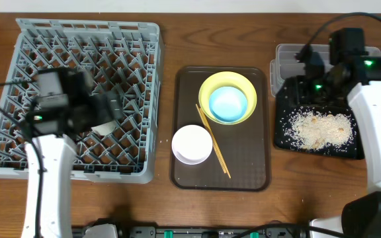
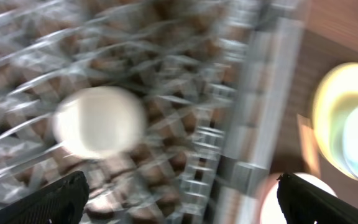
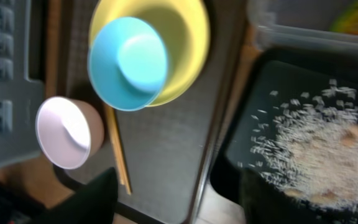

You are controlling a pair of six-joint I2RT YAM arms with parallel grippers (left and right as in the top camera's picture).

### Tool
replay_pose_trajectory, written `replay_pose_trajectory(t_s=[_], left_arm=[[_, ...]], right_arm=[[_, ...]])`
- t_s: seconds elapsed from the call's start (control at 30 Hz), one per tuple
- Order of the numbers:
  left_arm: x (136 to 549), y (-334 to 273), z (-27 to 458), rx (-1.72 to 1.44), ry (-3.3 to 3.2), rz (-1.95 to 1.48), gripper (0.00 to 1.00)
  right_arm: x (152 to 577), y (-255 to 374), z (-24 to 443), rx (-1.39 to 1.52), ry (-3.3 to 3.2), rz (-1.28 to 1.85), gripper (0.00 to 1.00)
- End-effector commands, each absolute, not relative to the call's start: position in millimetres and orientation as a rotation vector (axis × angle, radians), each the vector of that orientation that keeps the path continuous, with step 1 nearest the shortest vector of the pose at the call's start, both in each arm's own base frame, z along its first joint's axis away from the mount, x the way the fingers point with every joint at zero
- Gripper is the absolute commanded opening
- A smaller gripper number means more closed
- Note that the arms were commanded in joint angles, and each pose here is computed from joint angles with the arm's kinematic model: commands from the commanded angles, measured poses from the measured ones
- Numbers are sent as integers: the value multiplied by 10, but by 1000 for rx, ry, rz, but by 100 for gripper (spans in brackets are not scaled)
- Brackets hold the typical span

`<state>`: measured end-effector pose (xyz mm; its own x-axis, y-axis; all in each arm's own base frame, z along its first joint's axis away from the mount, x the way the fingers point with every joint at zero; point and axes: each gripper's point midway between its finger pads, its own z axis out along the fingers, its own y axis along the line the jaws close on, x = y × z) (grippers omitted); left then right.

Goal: Sort waste into correct bins and load items into the dishwasher
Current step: 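Reach the left gripper to the white bowl on the tray and grasp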

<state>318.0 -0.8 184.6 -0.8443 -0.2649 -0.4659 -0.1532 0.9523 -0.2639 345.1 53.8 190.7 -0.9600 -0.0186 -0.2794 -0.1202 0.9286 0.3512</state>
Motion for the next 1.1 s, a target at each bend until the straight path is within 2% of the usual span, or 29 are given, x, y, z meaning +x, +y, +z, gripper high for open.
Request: replay_pose_trajectory(t_s=[0.0, 0.13, 0.2, 0.27, 0.43, 0.63, 0.73, 0.93, 1.07], left_arm=[[3159, -544, 1885, -123, 2613, -367, 98], [3015, -1203, 1736, 136, 2678, -392, 98], [2910, -1499, 1637, 265, 2709, -414, 98], [2811, -1729, 1531, 370, 2737, -426, 99], [2547, -2190, 1149, 601, 2828, -416, 98], [2344, -2457, 639, 761, 2936, -356, 89], [2285, -2492, 387, 799, 2993, -315, 79], [2357, -2315, 70, 801, 3033, -100, 44], [2535, -2139, 71, 789, 2954, 120, 29]], right_arm=[[3442, 368, 2054, -50, 2777, 506, 76], [3412, 324, 2049, -27, 2788, 507, 88], [3411, 325, 2049, -27, 2788, 508, 89], [3412, 325, 2049, -27, 2788, 508, 99], [3410, 353, 2058, -32, 2783, 529, 99], [3395, 352, 2052, -30, 2790, 530, 99], [3393, 353, 2052, -29, 2791, 530, 99], [3388, 354, 2051, -29, 2793, 531, 99], [3388, 352, 2050, -29, 2793, 530, 99]])
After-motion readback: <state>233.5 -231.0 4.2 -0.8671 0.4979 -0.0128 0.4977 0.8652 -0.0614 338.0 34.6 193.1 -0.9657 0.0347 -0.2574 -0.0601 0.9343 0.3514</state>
